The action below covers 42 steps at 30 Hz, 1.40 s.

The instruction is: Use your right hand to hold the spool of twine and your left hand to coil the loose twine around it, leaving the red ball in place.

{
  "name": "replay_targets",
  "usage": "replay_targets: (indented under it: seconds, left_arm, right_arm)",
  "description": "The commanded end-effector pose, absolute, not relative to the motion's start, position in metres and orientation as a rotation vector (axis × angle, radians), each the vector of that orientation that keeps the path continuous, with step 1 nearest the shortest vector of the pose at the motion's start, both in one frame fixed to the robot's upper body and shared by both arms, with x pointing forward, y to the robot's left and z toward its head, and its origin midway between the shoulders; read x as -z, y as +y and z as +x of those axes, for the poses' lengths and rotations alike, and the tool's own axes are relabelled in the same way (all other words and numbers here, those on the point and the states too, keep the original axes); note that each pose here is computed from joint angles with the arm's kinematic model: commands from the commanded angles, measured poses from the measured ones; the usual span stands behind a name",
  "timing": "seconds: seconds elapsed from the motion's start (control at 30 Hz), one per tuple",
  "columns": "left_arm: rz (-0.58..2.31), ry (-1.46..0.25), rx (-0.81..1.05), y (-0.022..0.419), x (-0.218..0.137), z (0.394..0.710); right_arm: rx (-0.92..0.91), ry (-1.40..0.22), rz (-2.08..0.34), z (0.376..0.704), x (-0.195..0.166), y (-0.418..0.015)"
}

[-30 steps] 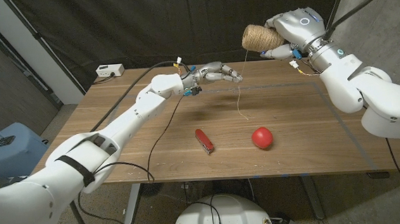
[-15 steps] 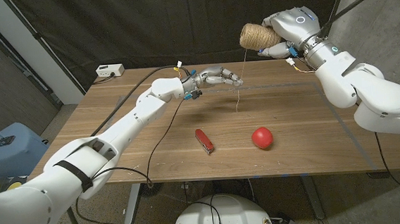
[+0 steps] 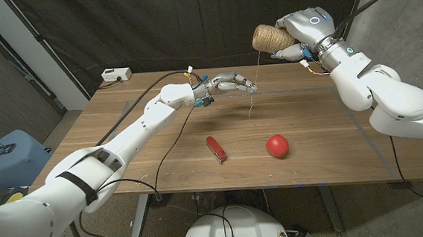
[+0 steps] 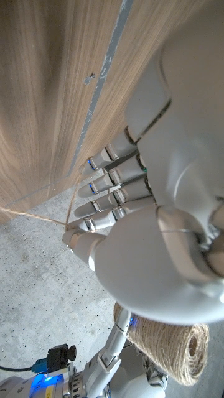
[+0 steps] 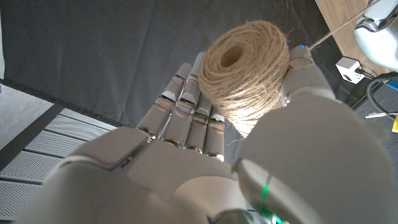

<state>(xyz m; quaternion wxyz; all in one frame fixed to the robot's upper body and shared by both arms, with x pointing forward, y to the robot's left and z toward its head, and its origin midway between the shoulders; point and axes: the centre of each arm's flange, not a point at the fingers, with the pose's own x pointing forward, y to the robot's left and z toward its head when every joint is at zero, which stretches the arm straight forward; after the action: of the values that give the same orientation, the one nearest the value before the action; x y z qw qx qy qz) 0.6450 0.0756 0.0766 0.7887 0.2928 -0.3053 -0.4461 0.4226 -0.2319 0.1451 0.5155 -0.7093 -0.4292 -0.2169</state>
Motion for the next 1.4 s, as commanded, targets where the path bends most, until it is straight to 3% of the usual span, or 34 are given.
replay_targets:
  seconds: [0.03, 1.4]
  left_arm:
    - [0.623, -0.647, 0.961, 0.075, -0.071, 0.645]
    - [0.585, -0.619, 0.888, 0.129, -0.051, 0.621]
  right_arm:
    - [0.513, -1.03, -1.704, 0.429, -0.148, -0.23]
    - [0.496, -1.002, -1.709, 0.455, -0.152, -0.195]
